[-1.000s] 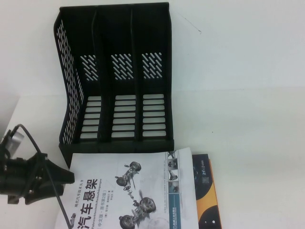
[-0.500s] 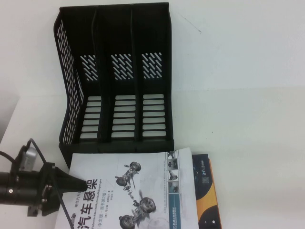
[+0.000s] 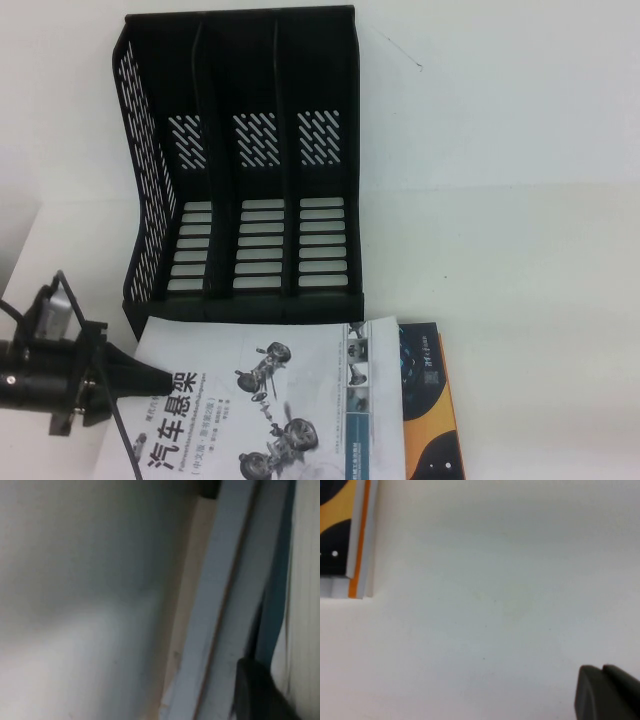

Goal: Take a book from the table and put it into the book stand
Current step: Pick up the book with your left arm, then place the book on the book shelf

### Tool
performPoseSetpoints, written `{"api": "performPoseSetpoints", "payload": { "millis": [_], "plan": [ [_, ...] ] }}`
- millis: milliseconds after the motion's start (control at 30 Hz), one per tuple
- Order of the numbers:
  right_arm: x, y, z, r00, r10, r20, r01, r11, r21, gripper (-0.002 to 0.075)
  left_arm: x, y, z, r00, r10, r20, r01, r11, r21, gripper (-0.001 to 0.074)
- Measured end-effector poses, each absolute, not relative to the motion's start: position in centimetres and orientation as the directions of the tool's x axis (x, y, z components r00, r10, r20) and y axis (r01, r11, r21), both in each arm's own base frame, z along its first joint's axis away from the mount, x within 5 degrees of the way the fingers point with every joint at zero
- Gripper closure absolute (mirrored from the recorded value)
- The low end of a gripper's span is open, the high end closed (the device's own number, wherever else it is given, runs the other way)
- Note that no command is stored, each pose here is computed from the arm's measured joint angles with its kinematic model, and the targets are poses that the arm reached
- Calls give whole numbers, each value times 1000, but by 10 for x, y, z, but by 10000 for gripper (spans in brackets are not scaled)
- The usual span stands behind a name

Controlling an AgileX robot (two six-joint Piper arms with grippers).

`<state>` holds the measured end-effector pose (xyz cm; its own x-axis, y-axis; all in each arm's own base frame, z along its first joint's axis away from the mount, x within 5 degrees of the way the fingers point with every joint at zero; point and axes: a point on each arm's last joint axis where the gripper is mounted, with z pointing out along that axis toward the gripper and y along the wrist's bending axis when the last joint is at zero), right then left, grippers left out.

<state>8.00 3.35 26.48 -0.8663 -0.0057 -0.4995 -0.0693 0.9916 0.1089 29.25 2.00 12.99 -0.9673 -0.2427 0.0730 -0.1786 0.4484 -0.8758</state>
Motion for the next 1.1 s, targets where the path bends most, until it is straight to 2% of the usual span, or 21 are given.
{"api": "performPoseSetpoints", "payload": {
  "millis": [133, 367, 633, 800, 933, 1100],
  "plan": [
    [78, 29, 264, -877, -13, -481, -52, 996, 68, 729, 288, 20, 160, -972, -235, -18, -106, 504, -857, 605],
    [79, 25, 264, -872, -12, -490, -28, 999, 27, 729, 270, 15, 238, -941, -223, -254, 72, 602, -795, 613],
    [78, 20, 263, -878, -24, -477, -14, 1000, -24, 729, 243, 10, 360, -811, -157, -564, 290, 729, -620, 615],
    [78, 20, 263, -878, -22, -478, -10, 1000, -27, 729, 240, 11, 436, -682, -153, -715, 343, 797, -498, 615],
    [78, 20, 263, -876, -21, -482, -10, 1000, -26, 729, 238, 13, 479, -614, -147, -775, 345, 834, -431, 615],
    [79, 20, 264, -874, 4, -486, 11, 1000, -12, 729, 254, 21, 502, -586, -163, -793, 321, 852, -413, 615]
  ]
}}
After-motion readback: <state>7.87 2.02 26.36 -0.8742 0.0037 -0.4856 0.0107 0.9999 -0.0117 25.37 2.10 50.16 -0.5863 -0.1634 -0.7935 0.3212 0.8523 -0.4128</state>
